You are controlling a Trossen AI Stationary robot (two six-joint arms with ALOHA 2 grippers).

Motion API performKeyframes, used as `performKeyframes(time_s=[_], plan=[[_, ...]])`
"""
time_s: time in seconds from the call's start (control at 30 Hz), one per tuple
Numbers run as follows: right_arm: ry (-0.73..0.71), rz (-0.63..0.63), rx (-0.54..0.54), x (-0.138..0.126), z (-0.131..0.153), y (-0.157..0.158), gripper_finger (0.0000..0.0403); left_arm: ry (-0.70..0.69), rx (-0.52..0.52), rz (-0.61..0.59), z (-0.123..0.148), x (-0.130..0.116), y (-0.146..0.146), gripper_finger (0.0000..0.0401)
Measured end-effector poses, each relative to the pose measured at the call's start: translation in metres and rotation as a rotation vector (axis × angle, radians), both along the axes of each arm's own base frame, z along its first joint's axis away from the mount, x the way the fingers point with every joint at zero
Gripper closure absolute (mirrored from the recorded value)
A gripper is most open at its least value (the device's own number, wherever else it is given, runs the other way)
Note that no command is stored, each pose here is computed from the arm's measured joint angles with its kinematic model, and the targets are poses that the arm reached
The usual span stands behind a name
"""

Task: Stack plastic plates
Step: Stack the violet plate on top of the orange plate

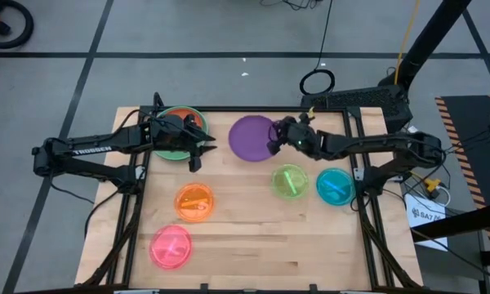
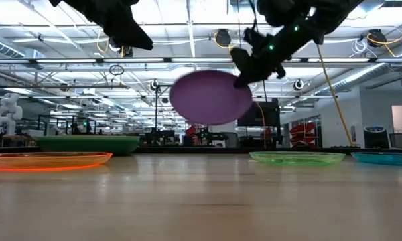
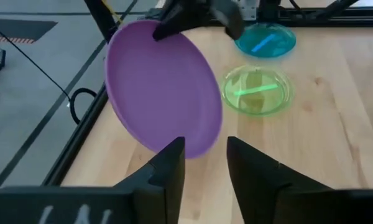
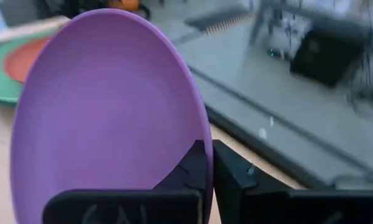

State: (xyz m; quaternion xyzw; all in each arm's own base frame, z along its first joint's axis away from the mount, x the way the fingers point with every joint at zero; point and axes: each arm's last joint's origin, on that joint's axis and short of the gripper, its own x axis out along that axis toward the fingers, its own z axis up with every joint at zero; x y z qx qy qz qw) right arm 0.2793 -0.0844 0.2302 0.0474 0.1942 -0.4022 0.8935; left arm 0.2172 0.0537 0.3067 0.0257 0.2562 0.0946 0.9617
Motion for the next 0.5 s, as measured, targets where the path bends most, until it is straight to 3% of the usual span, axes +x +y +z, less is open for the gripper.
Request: performKeyframes(time_s=[0.27,0.5], plan=[[-0.048,0.165,-0.235,0.015,0.021,0.031,0.0398,0.005,0.0,0.038,-0.007,0.013,0.004,0.0183],[0.013,0.131,-0.336,0.016,0.024,0.044,0.0399,0.012,-0.027,0.07,-0.02,0.031,0.009,0.0169]])
